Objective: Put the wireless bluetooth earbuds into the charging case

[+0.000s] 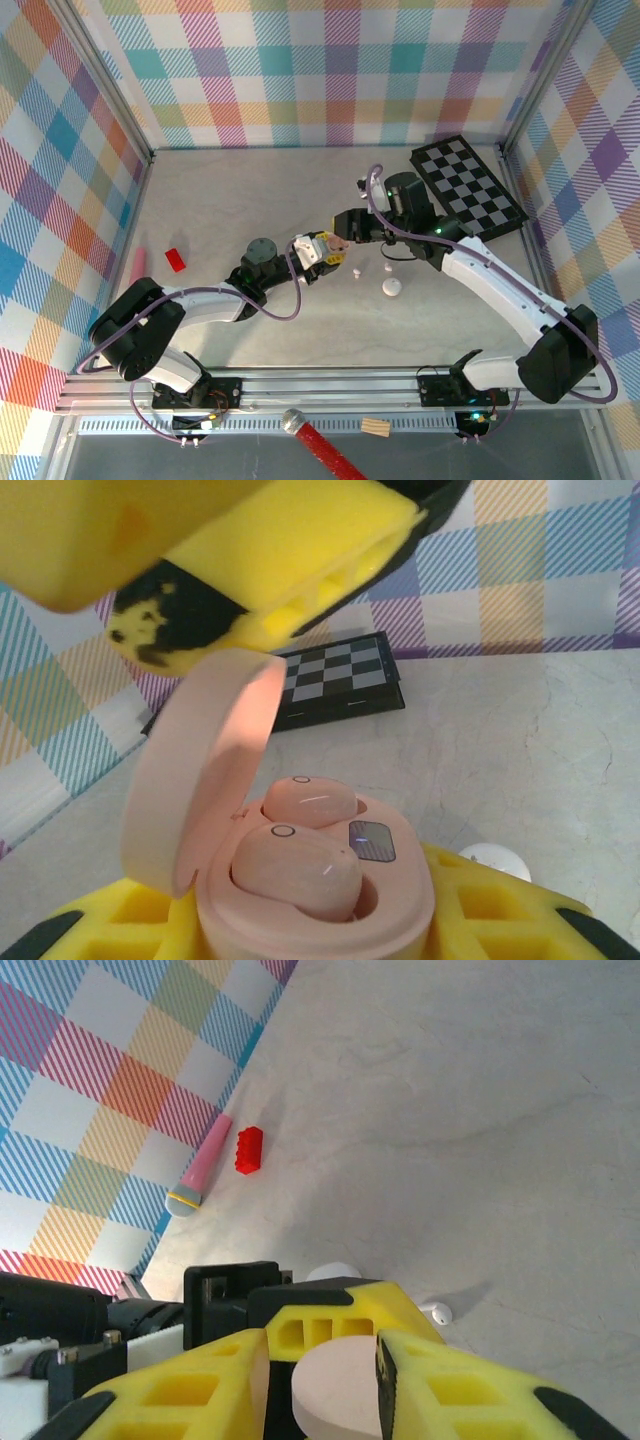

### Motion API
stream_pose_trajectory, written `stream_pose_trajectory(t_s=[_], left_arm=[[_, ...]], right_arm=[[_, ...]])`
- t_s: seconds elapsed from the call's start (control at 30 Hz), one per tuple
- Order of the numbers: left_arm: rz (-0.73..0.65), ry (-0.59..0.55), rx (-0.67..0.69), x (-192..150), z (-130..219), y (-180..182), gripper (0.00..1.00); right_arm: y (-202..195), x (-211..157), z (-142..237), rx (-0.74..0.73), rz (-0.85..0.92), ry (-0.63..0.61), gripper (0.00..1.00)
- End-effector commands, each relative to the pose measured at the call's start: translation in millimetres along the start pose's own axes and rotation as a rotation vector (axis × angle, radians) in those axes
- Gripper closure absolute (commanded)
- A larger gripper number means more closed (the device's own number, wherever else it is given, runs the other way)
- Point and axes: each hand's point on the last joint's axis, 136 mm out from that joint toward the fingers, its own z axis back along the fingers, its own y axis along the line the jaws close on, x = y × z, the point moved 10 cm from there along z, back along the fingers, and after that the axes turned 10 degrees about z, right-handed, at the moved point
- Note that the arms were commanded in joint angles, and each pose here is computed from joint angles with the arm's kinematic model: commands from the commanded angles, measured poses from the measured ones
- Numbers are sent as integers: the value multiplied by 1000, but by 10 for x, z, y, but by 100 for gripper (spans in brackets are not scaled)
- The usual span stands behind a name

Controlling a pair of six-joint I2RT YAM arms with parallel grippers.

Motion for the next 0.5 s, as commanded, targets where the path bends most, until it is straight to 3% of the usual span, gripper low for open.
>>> stream_pose_trajectory(t_s=[0.0,0.23,0.33,0.47], left_arm=[[15,-99,-7,161,12,-14,61],[85,-139,10,201,-11,17,62],[107,-155,-2,251,-9,11,62],[137,-200,-20,333,9,-6,62]], right_arm=[[22,-32,134,-15,5,-1,67],[26,-62,321,-72,-21,-53,65],[-59,-76,360,-14,-116,-85,50],[-191,-113,298,197,-261,-89,36]])
